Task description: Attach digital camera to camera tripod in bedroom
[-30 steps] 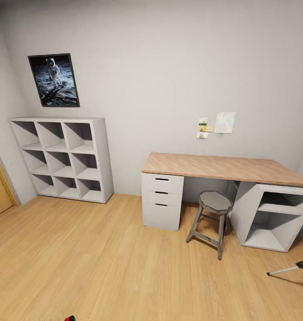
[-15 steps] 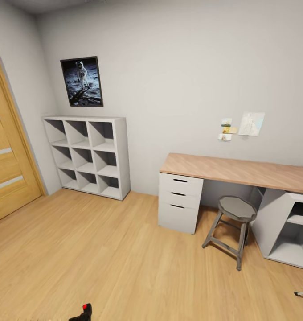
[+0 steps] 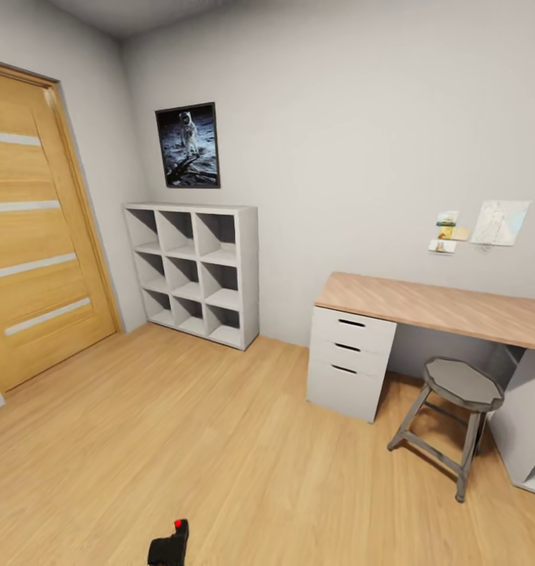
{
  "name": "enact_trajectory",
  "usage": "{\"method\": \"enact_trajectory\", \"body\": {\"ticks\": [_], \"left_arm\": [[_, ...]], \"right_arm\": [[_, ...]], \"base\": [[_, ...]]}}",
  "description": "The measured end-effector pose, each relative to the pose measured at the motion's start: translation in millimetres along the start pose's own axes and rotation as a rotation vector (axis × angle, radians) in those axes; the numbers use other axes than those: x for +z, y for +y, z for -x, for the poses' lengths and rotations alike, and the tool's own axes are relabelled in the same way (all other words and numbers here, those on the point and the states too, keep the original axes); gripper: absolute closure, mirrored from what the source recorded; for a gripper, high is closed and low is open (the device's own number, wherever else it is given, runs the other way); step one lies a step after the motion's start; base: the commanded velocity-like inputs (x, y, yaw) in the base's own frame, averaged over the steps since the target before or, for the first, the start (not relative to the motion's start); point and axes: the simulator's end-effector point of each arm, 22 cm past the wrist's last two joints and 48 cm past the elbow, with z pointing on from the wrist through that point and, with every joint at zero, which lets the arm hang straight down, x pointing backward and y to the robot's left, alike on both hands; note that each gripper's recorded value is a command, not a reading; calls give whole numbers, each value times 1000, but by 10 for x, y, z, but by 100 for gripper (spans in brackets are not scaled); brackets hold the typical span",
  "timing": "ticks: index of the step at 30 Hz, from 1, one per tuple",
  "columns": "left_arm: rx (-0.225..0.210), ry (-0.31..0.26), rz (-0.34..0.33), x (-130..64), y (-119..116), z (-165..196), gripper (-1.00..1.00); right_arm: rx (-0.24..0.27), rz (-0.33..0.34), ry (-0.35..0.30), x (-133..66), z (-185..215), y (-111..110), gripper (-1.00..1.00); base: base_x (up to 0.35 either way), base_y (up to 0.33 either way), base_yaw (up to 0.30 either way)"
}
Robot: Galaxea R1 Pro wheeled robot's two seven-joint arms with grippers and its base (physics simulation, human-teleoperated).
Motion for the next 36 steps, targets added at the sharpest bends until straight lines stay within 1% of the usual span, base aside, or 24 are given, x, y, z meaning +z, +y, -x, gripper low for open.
{"method": "enact_trajectory", "body": {"ticks": [36], "left_arm": [[1, 0, -2, 0, -12, -1, -100]], "right_arm": [[0, 1, 0, 0, 0, 11, -100]], "base": [[0, 0, 276]]}}
